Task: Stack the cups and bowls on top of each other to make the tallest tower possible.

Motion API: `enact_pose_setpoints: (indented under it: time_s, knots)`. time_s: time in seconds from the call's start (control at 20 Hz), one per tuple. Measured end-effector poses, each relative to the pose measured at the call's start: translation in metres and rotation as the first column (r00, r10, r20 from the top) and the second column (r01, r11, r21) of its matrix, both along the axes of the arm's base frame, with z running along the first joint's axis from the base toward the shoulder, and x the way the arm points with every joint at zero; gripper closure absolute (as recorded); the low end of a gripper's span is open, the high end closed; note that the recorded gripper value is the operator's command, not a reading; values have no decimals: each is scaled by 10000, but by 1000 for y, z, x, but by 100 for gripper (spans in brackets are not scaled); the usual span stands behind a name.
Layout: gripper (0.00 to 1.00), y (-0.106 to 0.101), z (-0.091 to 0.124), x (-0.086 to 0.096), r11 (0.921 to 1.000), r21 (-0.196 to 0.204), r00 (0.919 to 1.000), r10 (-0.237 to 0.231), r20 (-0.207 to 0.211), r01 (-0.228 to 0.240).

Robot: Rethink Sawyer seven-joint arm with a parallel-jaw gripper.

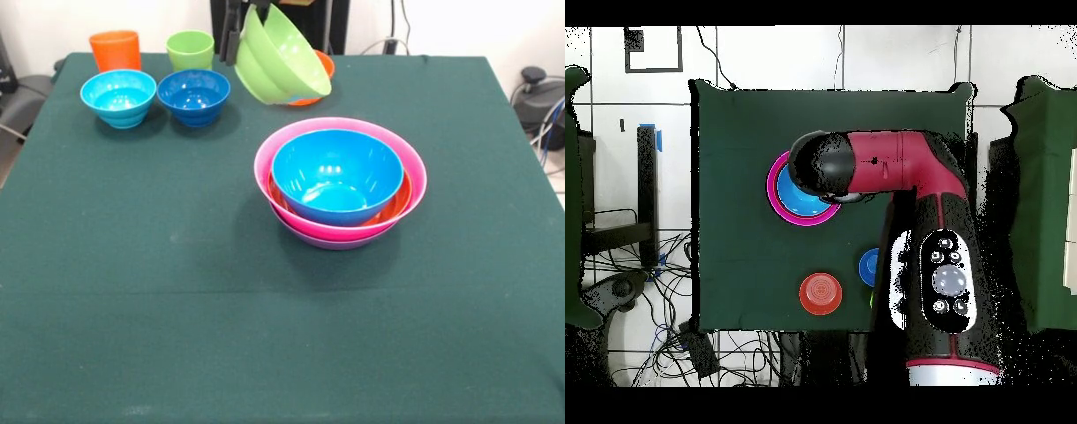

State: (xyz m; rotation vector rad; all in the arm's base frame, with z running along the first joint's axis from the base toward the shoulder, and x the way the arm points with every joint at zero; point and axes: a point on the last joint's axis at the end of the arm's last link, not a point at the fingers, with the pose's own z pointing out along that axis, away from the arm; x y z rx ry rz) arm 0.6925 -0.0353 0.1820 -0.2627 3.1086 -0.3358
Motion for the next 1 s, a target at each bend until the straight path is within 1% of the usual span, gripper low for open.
enact_pose_setpoints:
  time_s: [0.15, 0.25, 0.5, 0.85, 1.0]
  knots:
    - [100, -3, -11, -2, 9999, -91, 9998, -130, 123, 131]
    - [100, -3, -24, -3, 9996, -179, 9994, -231, 257, 236]
    - [100, -1, -42, -8, 9986, -322, 9986, -403, 347, 414]
    - [100, 8, -63, -20, 9961, -587, 9978, -655, 67, 657]
    - [100, 12, -66, -21, 9954, -504, 9966, -820, 42, 821]
